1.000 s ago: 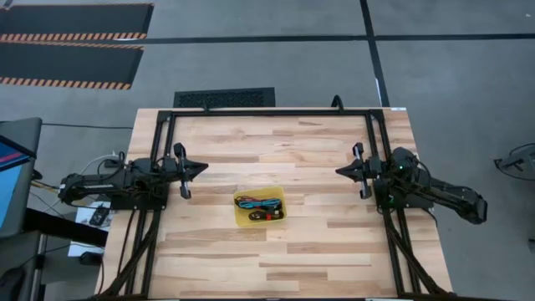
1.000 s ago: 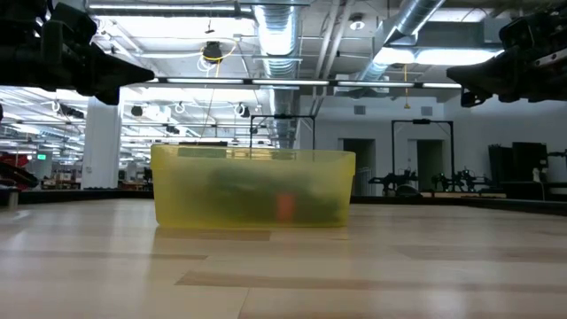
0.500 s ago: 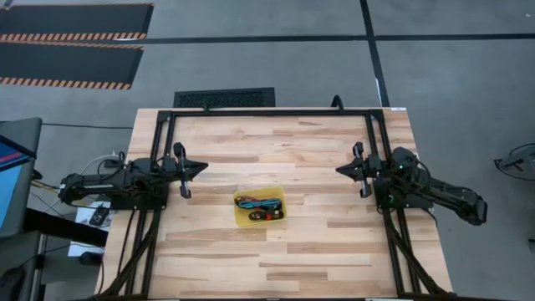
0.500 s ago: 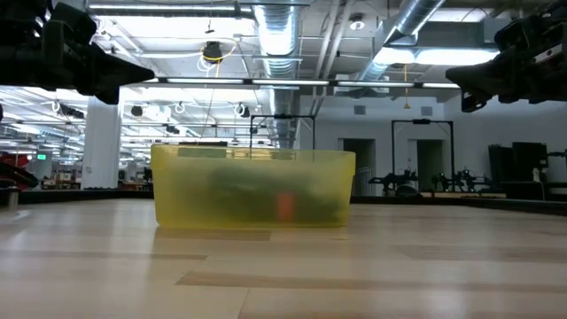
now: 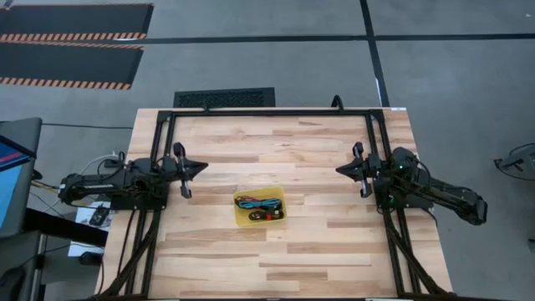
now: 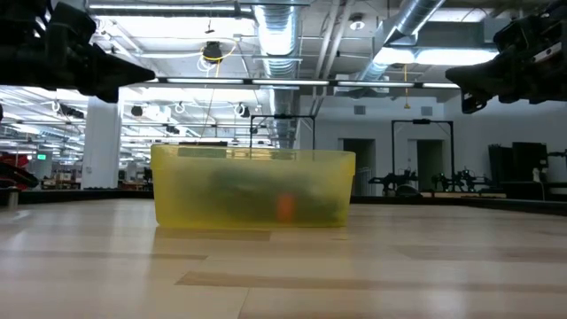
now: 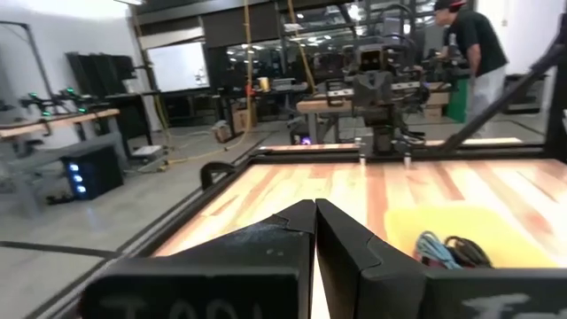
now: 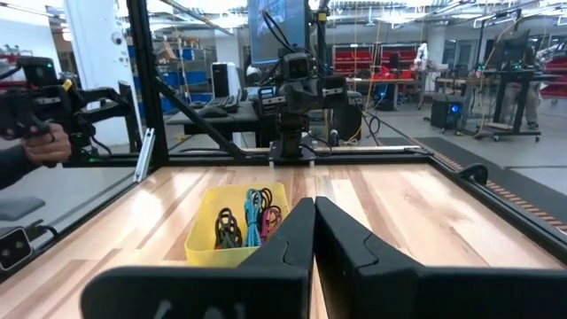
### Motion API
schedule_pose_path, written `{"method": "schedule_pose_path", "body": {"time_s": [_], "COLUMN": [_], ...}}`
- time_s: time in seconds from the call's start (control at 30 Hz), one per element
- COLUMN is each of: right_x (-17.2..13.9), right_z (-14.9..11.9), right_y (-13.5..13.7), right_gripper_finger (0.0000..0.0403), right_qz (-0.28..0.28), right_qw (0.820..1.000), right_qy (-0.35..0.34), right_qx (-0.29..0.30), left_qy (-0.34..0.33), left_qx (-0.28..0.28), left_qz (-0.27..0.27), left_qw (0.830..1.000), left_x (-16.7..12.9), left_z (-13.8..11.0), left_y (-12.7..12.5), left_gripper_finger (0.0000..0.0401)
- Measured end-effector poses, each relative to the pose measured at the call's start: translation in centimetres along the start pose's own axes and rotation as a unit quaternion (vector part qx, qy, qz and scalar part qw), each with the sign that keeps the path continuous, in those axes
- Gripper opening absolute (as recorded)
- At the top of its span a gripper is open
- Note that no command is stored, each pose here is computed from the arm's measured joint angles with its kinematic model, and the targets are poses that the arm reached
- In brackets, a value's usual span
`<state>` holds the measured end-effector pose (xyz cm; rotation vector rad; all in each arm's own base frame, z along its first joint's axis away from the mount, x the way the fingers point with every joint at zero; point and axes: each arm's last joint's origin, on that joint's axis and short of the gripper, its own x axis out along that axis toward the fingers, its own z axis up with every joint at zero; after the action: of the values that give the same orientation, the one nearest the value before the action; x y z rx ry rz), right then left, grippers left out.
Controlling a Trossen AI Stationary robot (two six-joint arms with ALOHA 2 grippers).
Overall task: Pick and place USB-C Cables
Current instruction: Return to Home Position
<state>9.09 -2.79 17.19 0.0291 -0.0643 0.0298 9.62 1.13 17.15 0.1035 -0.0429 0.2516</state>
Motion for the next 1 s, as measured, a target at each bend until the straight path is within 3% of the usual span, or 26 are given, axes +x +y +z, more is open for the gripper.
{"method": "schedule_pose_path", "body": {"time_s": [0.57, 1.0], "right_x": [0.0, 0.0], "right_z": [0.0, 0.0], "right_y": [0.0, 0.0], "right_gripper_finger": [0.0033, 0.0033], "right_qz": [0.0, 0.0], "right_qw": [1.0, 1.0], "right_qy": [0.0, 0.0], "right_qx": [0.0, 0.001], "left_qy": [-0.004, -0.055], "left_qx": [0.007, 0.008], "left_qz": [0.02, 0.028], "left_qw": [1.0, 0.998], "left_x": [0.0, -0.1], "left_z": [0.1, 1.1], "left_y": [0.1, 0.3], "left_gripper_finger": [0.0, 0.0]}}
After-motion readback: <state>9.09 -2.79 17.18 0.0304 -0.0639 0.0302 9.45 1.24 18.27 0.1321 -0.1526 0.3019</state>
